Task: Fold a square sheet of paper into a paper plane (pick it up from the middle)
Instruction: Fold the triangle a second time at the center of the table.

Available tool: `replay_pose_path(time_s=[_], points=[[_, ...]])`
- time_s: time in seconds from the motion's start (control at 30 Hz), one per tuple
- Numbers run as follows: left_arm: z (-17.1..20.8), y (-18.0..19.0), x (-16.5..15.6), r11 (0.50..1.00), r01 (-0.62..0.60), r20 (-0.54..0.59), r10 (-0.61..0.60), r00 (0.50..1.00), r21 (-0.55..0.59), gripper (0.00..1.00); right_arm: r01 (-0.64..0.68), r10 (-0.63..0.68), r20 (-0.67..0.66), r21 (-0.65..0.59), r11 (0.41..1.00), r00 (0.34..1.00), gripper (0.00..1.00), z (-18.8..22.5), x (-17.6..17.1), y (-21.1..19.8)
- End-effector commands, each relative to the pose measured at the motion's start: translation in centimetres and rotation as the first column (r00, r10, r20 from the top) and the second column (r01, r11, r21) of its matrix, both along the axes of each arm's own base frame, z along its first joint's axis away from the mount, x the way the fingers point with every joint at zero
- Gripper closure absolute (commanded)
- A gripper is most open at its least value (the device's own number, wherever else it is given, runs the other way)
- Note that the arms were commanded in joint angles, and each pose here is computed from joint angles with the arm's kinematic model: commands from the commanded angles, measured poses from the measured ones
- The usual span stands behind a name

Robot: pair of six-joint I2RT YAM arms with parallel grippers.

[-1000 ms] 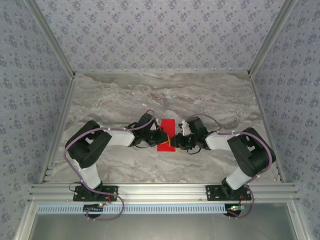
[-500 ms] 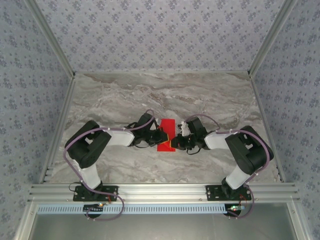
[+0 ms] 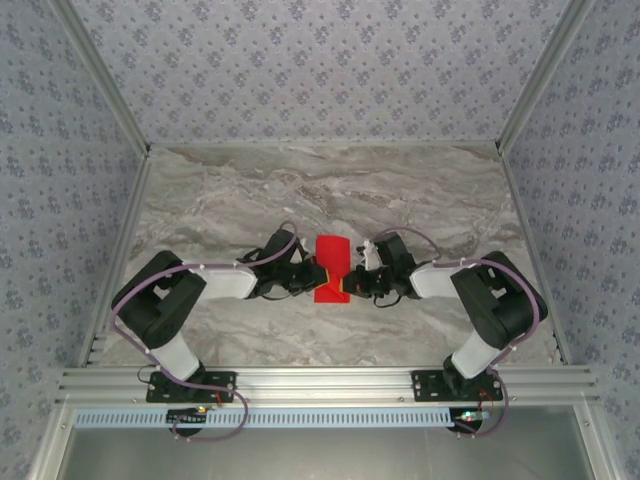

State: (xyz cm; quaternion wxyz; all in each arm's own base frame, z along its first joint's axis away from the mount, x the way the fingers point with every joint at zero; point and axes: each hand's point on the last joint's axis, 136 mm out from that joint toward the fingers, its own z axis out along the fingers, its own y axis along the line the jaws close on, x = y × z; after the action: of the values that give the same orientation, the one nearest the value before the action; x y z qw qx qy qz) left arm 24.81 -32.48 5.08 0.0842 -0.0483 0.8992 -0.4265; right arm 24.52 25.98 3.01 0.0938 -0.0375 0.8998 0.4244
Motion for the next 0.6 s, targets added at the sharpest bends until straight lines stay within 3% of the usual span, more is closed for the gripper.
replay_pose_path(time_s=[0.0, 0.17, 0.4, 0.57], points=[[-0.3, -0.6, -0.1, 1.0, 0.012, -0.003, -0.012, 1.0, -0.009, 1.0, 0.011, -0.011, 0.001, 0.014, 1.0, 1.0, 0.91, 0.3, 0.1, -0.1], [-1.0, -0.8, 0.2, 1.0, 0.011, -0.01, -0.011, 1.0, 0.004, 1.0, 0.013, -0.013, 0.005, 0.015, 1.0, 1.0, 0.88, 0.4, 0.1, -0.2], [-1.3, -0.9, 0.3, 1.0, 0.015, -0.012, -0.015, 1.0, 0.011, 1.0, 0.035, -0.036, 0.042, 0.029, 0.999, 0.998, 0.74, 1.8, 1.1, -0.2], [-1.1, -0.9, 0.3, 1.0, 0.019, -0.01, -0.019, 1.0, 0.008, 1.0, 0.032, -0.034, 0.076, 0.023, 0.999, 0.997, 0.69, 2.6, 2.4, 0.0]])
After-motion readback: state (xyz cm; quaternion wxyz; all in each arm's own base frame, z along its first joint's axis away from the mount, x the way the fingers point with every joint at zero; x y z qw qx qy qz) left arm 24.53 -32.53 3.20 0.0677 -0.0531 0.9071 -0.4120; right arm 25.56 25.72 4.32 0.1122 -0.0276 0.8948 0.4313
